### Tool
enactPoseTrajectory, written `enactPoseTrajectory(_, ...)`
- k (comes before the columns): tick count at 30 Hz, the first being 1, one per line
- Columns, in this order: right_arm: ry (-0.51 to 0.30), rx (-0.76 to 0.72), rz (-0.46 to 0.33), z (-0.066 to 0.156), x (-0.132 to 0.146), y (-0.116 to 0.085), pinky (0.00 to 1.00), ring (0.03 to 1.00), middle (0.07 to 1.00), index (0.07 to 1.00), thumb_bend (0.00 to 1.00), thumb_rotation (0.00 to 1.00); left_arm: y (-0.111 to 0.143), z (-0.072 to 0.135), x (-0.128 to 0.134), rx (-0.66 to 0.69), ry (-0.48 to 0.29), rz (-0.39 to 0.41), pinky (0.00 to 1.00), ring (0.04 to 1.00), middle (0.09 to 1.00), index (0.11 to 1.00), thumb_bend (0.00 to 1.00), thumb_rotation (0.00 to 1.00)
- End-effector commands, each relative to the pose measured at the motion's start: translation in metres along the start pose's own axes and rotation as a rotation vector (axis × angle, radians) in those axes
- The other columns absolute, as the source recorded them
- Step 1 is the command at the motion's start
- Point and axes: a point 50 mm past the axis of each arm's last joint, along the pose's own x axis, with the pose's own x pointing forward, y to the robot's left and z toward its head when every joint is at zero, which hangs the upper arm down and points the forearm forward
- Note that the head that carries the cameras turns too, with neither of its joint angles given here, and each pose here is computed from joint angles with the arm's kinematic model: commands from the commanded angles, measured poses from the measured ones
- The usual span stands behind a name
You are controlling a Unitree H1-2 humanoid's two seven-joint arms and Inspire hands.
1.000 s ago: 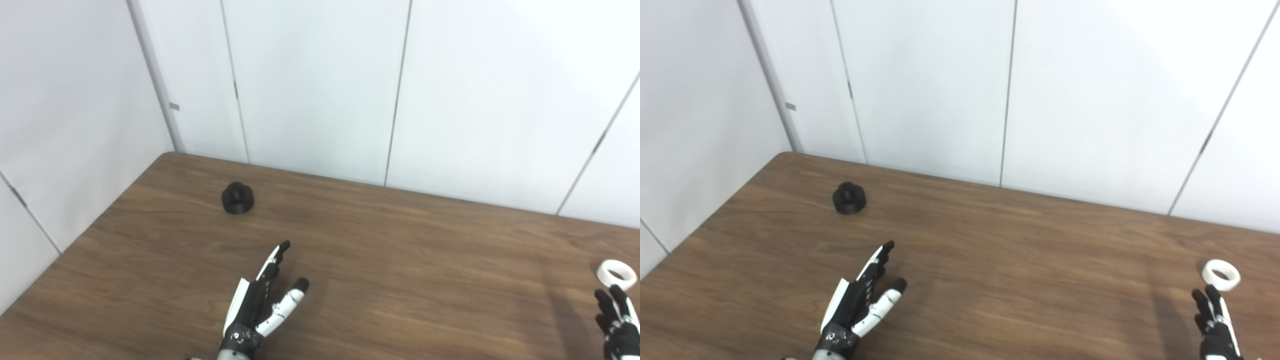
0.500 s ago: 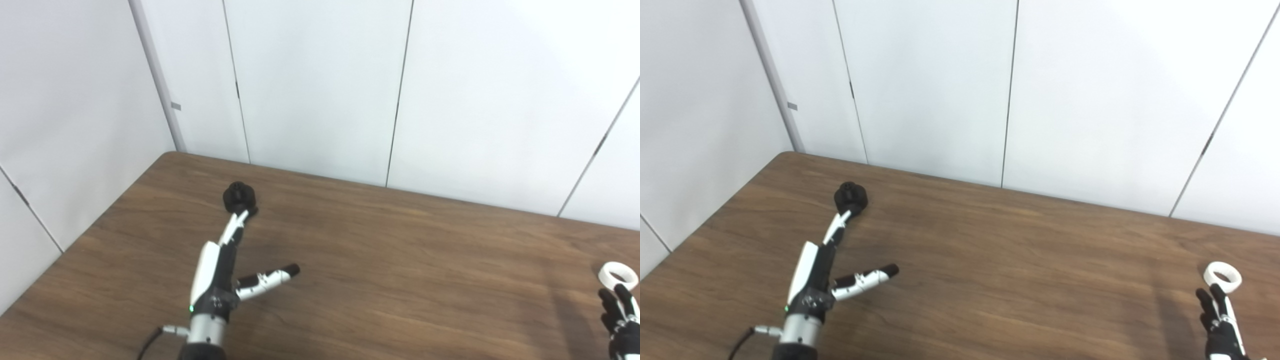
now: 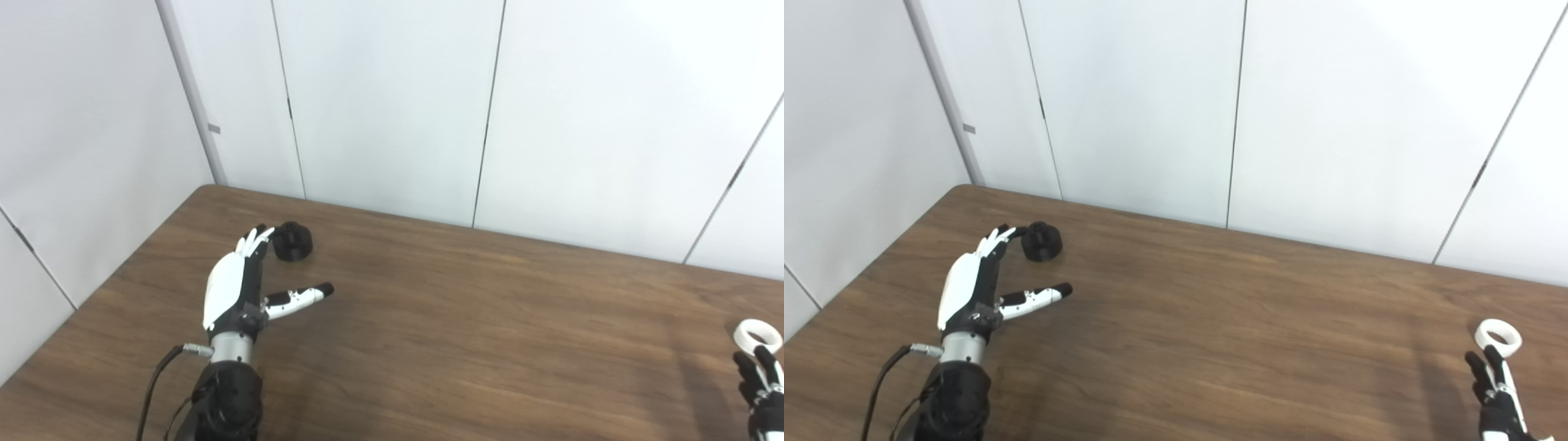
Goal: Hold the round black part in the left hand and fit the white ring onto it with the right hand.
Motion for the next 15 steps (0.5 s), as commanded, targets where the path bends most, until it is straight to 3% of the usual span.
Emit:
enactPoseTrajectory(1, 0.111, 0.027, -0.016, -0.028, -0.023, 0.011, 1.00, 0.980, 0.946, 0.987, 0.41, 1.00, 0.017, 0.009, 0.023, 0.039, -0.029, 0.094, 1.00, 1.000, 0.960, 0.856, 0.97, 0.36)
enactPoseTrajectory(15, 0.101, 0.075, 0.008, -0.027, -0.028, 0.009, 1.00, 1.000, 0.986, 1.000, 0.41, 1.00, 0.016, -0.001, 0.077, 0.095, 0.095, 0.103, 1.00, 0.999, 0.952, 0.836, 0.97, 0.36)
